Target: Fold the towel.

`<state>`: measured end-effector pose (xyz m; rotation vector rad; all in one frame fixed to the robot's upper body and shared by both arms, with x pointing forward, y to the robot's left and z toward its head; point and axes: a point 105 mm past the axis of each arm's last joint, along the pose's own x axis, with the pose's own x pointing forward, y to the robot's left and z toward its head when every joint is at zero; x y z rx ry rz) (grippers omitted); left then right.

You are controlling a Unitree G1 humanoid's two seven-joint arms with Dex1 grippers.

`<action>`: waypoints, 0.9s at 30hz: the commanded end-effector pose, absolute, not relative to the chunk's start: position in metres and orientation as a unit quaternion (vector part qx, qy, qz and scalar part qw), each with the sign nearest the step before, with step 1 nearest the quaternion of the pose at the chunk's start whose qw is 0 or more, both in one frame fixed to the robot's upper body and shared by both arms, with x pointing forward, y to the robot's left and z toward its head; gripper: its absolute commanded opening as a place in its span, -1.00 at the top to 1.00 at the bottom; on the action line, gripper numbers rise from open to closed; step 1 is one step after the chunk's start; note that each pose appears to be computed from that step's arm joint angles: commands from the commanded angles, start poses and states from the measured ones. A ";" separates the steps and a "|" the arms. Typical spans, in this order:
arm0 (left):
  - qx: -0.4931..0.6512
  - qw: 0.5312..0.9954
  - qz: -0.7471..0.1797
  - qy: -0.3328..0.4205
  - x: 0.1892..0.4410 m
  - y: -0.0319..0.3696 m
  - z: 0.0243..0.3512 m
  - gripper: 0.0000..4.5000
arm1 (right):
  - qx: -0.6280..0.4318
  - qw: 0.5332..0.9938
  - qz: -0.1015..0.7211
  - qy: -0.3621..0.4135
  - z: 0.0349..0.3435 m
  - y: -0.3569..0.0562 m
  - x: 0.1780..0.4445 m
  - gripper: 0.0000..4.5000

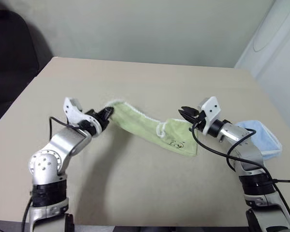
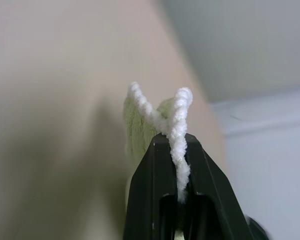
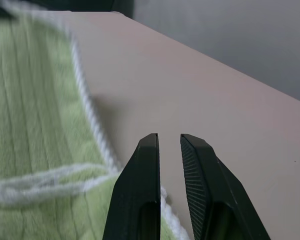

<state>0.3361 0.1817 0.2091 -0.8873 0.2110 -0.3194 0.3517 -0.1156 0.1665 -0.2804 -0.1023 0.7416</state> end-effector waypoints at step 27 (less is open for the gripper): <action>0.068 0.767 -0.591 0.239 0.314 -0.062 0.159 0.98 | -0.125 0.973 0.172 -0.093 0.192 -0.195 0.339 0.67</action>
